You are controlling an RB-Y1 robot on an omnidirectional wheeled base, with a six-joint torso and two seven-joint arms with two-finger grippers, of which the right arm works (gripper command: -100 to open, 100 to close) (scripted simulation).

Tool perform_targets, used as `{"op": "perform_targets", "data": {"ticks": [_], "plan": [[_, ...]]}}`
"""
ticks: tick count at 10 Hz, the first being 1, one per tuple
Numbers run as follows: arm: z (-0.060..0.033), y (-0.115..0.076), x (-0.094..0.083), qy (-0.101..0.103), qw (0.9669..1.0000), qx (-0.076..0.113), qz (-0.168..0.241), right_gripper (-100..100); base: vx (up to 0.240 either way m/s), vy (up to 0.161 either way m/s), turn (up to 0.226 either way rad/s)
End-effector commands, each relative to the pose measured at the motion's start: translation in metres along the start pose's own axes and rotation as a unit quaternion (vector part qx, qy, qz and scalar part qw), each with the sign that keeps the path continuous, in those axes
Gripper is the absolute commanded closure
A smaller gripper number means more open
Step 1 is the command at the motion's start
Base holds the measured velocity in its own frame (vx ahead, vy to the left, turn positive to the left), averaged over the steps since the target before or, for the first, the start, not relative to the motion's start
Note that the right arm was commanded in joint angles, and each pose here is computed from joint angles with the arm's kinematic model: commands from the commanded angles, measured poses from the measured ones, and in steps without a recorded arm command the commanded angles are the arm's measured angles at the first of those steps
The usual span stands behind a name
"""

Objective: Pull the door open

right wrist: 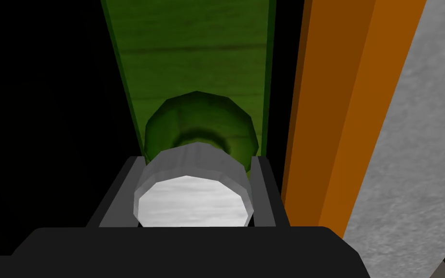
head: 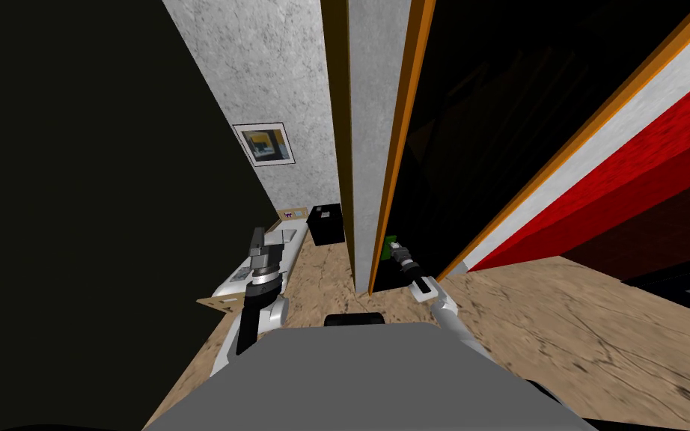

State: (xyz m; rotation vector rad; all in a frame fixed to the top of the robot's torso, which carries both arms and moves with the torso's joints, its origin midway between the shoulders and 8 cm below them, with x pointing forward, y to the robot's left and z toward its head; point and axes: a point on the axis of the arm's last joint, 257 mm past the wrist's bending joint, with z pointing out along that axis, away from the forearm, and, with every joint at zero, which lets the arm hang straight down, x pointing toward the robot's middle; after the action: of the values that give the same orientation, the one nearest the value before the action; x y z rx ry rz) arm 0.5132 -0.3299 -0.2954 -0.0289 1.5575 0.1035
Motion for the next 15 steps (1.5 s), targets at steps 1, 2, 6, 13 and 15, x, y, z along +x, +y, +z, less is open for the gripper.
{"op": "perform_targets", "data": {"ticks": [1,2,6,13,15], "plan": [[-0.0004,-0.010,0.002,0.004,0.9995,0.018,0.025,100,-0.027,0.007,-0.013],[-0.0006,-0.015,0.003,0.006,0.9987,0.029,0.042,100,-0.033,0.009,-0.016],[-0.0025,-0.033,0.011,0.015,0.9919,0.068,0.106,100,-0.031,0.010,-0.009],[-0.0076,-0.056,0.026,0.026,0.9698,0.121,0.210,100,-0.025,0.000,-0.014],[-0.0098,-0.061,0.033,0.034,0.9609,0.136,0.239,100,-0.016,-0.003,-0.005]]}}
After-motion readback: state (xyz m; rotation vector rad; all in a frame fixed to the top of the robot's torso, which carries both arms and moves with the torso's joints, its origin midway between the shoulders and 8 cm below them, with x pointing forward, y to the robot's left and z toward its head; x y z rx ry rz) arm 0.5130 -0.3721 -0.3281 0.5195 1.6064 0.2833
